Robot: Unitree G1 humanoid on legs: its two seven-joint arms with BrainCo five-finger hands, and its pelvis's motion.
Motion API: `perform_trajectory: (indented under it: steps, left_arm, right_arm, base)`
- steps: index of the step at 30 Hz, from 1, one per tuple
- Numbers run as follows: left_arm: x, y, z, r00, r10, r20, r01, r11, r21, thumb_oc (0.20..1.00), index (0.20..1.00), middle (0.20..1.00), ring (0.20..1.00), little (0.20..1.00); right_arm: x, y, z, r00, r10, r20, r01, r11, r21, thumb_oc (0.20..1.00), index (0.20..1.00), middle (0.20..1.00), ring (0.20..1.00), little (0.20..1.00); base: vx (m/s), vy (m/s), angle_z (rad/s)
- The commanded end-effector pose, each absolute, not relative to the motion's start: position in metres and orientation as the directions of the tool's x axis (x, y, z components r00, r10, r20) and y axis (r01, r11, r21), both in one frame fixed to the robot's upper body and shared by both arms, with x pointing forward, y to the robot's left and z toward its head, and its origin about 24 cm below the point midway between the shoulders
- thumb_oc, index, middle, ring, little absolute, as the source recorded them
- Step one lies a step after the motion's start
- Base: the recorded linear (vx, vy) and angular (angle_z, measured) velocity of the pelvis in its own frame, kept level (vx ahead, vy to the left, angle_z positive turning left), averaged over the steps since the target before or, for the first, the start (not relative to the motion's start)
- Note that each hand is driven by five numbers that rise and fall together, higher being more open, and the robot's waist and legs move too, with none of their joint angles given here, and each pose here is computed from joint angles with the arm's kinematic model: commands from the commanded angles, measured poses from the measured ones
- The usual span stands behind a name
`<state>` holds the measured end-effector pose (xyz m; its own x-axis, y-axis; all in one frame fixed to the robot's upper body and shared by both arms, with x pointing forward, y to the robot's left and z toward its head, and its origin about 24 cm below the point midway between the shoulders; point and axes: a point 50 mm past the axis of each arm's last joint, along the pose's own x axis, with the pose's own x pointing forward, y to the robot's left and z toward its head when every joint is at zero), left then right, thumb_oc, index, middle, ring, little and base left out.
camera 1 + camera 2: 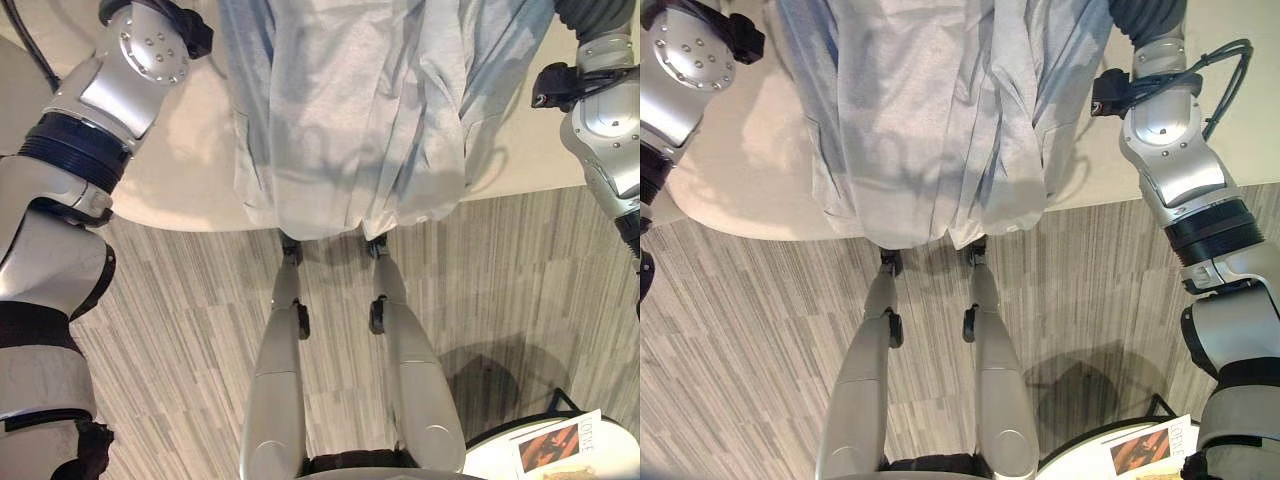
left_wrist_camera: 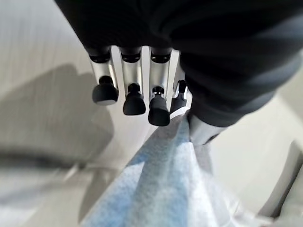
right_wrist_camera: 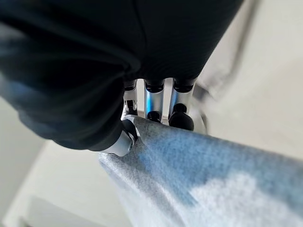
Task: Hang the clothes on the sofa on the clothes rack.
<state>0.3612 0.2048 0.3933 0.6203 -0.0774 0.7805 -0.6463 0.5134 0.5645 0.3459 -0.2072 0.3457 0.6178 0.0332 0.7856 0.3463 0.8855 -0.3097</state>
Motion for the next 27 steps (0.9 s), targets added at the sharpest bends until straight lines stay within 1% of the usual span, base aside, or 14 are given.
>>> perform_trajectory:
  steps: [1, 3, 4, 6, 10, 13, 14, 16, 17, 19, 20, 22, 25, 27]
  left_arm:
    - [0.345, 0.202, 0.411, 0.471, -0.061, 0.88, -0.692, 0.593, 0.411, 0.2, 0.2, 0.2, 0.2, 0.2]
    - [0.34, 0.209, 0.408, 0.452, -0.049, 0.89, -0.698, 0.602, 0.388, 0.2, 0.2, 0.2, 0.2, 0.2]
    - [0.334, 0.219, 0.402, 0.445, -0.038, 0.895, -0.7, 0.608, 0.374, 0.2, 0.2, 0.2, 0.2, 0.2]
    - [0.332, 0.223, 0.396, 0.448, -0.034, 0.893, -0.698, 0.611, 0.373, 0.2, 0.2, 0.2, 0.2, 0.2]
    - [0.326, 0.243, 0.378, 0.465, 0.007, 0.885, -0.704, 0.609, 0.365, 0.2, 0.2, 0.2, 0.2, 0.2]
    - [0.324, 0.258, 0.354, 0.507, 0.039, 0.861, -0.697, 0.606, 0.383, 0.2, 0.2, 0.2, 0.2, 0.2]
    - [0.324, 0.262, 0.339, 0.536, 0.052, 0.843, -0.68, 0.617, 0.395, 0.2, 0.2, 0.2, 0.2, 0.2]
    - [0.321, 0.27, 0.323, 0.567, 0.064, 0.821, -0.672, 0.614, 0.416, 0.2, 0.2, 0.2, 0.2, 0.2]
    - [0.321, 0.275, 0.309, 0.6, 0.078, 0.796, -0.656, 0.617, 0.434, 0.2, 0.2, 0.2, 0.2, 0.2]
    - [0.319, 0.279, 0.303, 0.613, 0.09, 0.785, -0.652, 0.619, 0.438, 0.2, 0.2, 0.2, 0.2, 0.2]
    - [0.316, 0.285, 0.293, 0.633, 0.109, 0.766, -0.642, 0.627, 0.441, 0.2, 0.2, 0.2, 0.2, 0.2]
    - [0.316, 0.286, 0.291, 0.637, 0.11, 0.763, -0.64, 0.627, 0.444, 0.2, 0.2, 0.2, 0.2, 0.2]
    - [0.305, 0.306, 0.266, 0.681, 0.166, 0.713, -0.639, 0.611, 0.467, 0.2, 0.2, 0.2, 0.2, 0.2]
    - [0.301, 0.312, 0.26, 0.692, 0.181, 0.699, -0.638, 0.606, 0.475, 0.2, 0.2, 0.2, 0.2, 0.2]
  right_arm:
    - [0.324, -0.221, 0.367, 0.481, 0.015, 0.876, 0.438, 0.862, -0.255, 0.2, 0.2, 0.2, 0.2, 0.2]
    - [0.323, -0.227, 0.361, 0.487, 0.004, 0.873, 0.463, 0.846, -0.262, 0.2, 0.2, 0.2, 0.2, 0.2]
    - [0.318, -0.233, 0.356, 0.483, 0.001, 0.876, 0.478, 0.838, -0.265, 0.2, 0.2, 0.2, 0.2, 0.2]
    - [0.317, -0.237, 0.35, 0.49, -0.006, 0.872, 0.486, 0.832, -0.267, 0.2, 0.2, 0.2, 0.2, 0.2]
    - [0.316, -0.247, 0.335, 0.522, -0.026, 0.852, 0.499, 0.82, -0.281, 0.2, 0.2, 0.2, 0.2, 0.2]
    - [0.312, -0.25, 0.323, 0.543, -0.02, 0.839, 0.491, 0.818, -0.299, 0.2, 0.2, 0.2, 0.2, 0.2]
    - [0.311, -0.255, 0.312, 0.567, -0.03, 0.823, 0.486, 0.819, -0.305, 0.2, 0.2, 0.2, 0.2, 0.2]
    - [0.307, -0.26, 0.308, 0.572, -0.038, 0.819, 0.496, 0.812, -0.309, 0.2, 0.2, 0.2, 0.2, 0.2]
    - [0.305, -0.264, 0.299, 0.587, -0.056, 0.808, 0.49, 0.819, -0.299, 0.2, 0.2, 0.2, 0.2, 0.2]
    - [0.304, -0.267, 0.297, 0.592, -0.057, 0.804, 0.494, 0.813, -0.307, 0.2, 0.2, 0.2, 0.2, 0.2]
    - [0.301, -0.272, 0.293, 0.601, -0.071, 0.796, 0.493, 0.816, -0.3, 0.2, 0.2, 0.2, 0.2, 0.2]
    - [0.301, -0.272, 0.292, 0.605, -0.069, 0.793, 0.491, 0.816, -0.303, 0.2, 0.2, 0.2, 0.2, 0.2]
    - [0.293, -0.281, 0.283, 0.618, -0.09, 0.781, 0.492, 0.819, -0.295, 0.2, 0.2, 0.2, 0.2, 0.2]
    - [0.292, -0.283, 0.283, 0.621, -0.093, 0.778, 0.492, 0.819, -0.295, 0.2, 0.2, 0.2, 0.2, 0.2]
  base:
    - [0.01, -0.079, -0.02]
    - [0.01, -0.112, -0.02]
    - [0.0, -0.098, -0.07]
    - [0.03, -0.084, -0.06]
    - [0.05, -0.125, 0.04]
    - [0.11, -0.139, 0.09]
    - [0.15, -0.192, 0.11]
    - [0.15, -0.19, 0.17]
    - [0.15, -0.186, 0.33]
    - [0.11, -0.146, 0.28]
    - [0.08, -0.111, 0.15]
    - [0.06, -0.111, 0.07]
    - [0.1, -0.199, 0.13]
    - [0.07, -0.182, 0.18]
